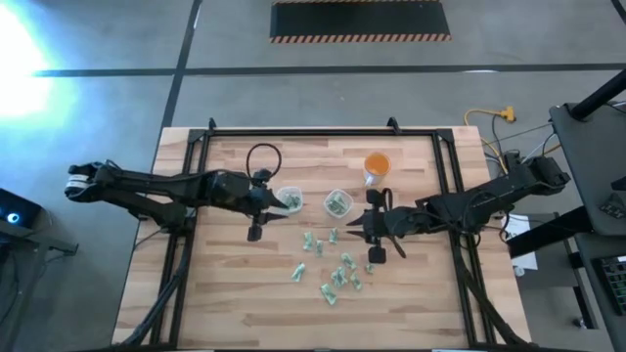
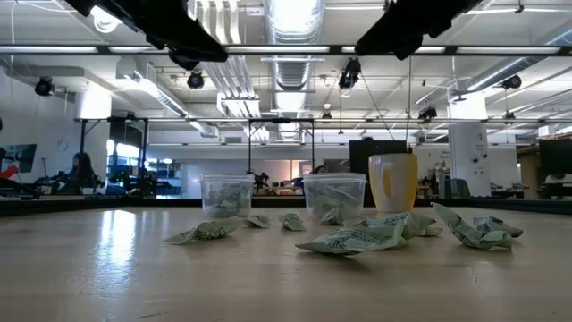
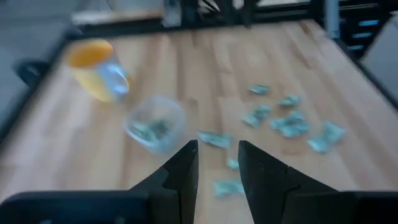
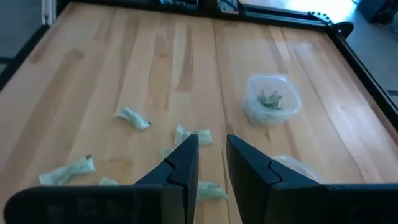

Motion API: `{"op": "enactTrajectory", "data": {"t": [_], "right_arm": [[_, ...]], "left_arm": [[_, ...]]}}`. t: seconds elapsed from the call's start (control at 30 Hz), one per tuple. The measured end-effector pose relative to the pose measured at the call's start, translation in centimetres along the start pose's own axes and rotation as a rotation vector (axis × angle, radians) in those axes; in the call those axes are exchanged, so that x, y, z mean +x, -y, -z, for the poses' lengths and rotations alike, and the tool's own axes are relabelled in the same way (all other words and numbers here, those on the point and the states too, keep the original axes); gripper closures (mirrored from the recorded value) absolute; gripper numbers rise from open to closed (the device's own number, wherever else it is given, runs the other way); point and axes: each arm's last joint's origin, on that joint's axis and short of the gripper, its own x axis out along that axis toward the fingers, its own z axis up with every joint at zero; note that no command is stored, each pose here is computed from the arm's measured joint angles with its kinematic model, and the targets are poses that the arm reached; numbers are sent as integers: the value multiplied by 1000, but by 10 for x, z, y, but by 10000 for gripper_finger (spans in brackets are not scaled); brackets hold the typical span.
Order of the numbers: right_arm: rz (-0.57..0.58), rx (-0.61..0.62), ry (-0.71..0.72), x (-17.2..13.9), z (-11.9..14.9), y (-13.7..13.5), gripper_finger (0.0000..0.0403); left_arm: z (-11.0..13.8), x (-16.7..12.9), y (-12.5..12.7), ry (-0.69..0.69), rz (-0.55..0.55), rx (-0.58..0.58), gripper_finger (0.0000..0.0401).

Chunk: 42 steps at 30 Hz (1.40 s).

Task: Pick and place items into bin
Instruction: Put the white stevia packet into the right transparent bin

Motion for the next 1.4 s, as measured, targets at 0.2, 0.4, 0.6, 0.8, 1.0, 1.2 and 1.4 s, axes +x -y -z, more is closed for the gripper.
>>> {"op": "enactTrajectory", "data": {"t": [0.2,0.4,0.6,0.8,1.0,1.2,1.4], "right_arm": [[0,-27,-63,0,6,1,330],[10,-51,-163,-1,16,2,330],[9,-98,-232,-3,23,3,330],[-47,-114,-262,-3,25,2,330],[-145,-95,-281,-4,27,-1,330],[-254,-117,-339,-2,43,-4,330],[-266,-159,-385,1,61,-3,330]], "left_arm": [[15,3,5,-146,122,-84,303],[21,6,5,-204,121,-92,303],[24,8,5,-224,123,-92,303],[23,9,5,-220,123,-92,303],[26,15,5,-245,112,-182,303],[28,24,6,-264,111,-194,303],[29,34,5,-255,77,-177,303]]}}
